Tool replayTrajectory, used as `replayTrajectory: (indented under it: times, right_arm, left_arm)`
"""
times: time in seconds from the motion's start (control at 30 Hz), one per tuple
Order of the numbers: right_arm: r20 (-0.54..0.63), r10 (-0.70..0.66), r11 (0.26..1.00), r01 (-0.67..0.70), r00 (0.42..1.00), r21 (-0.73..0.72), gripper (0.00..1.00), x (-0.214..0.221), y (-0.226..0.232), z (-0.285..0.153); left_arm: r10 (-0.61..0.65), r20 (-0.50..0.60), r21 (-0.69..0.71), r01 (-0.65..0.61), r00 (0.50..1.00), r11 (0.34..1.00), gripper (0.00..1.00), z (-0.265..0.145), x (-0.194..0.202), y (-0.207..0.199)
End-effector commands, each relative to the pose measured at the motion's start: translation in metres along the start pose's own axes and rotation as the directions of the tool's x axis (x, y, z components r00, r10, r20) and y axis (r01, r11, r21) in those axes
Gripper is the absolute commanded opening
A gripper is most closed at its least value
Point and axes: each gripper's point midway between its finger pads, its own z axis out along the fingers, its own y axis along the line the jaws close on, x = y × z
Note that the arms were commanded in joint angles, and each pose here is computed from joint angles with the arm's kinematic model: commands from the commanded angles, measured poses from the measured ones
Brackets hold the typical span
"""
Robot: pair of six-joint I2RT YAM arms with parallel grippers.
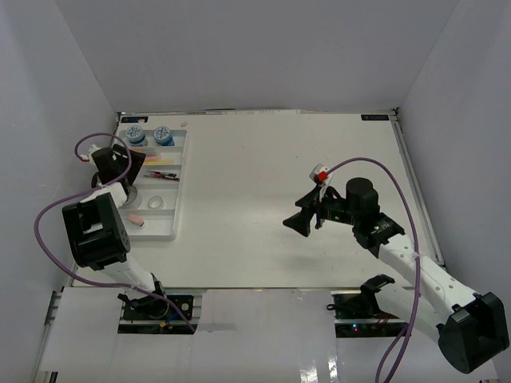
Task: Sort the stationery into containers
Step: Place the pen in the storage box, then reset both arms
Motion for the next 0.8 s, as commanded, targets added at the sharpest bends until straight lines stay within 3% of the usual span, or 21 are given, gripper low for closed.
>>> replayTrajectory:
  times: [0.0, 0.23, 0.47, 0.77]
  right_arm:
    - [0.044, -0.045, 0.999, 0.045, 0.998, 0.01, 0.9, -0.012, 0.0, -0.002]
    - [0.072, -0.063, 0.993, 0.056, 0.995, 0.099, 0.9, -0.027, -0.008, -0.013]
    - [0.097, -0.064, 0.955, 0.033, 0.993, 0.294, 0.9, -0.048, -0.027, -0.036]
    - [0.219, -0.131, 0.813, -0.022, 0.967, 0.582, 0.9, -0.096, -0.043, -0.104]
  left_arm:
    - [0.022, 0.048, -0.001, -0.022, 0.999, 1.0, 0.76, -0.005, -0.018, -0.006]
    - [0.14, 0.068, -0.041, -0.138, 0.988, 0.99, 0.96, -0.04, -0.04, -0.021]
    - [0.292, 0.102, 0.068, -0.3, 0.951, 0.952, 0.98, -0.125, -0.057, -0.074]
    - [0.461, 0.152, 0.256, -0.485, 0.875, 0.836, 0.98, -0.249, -0.032, -0.152]
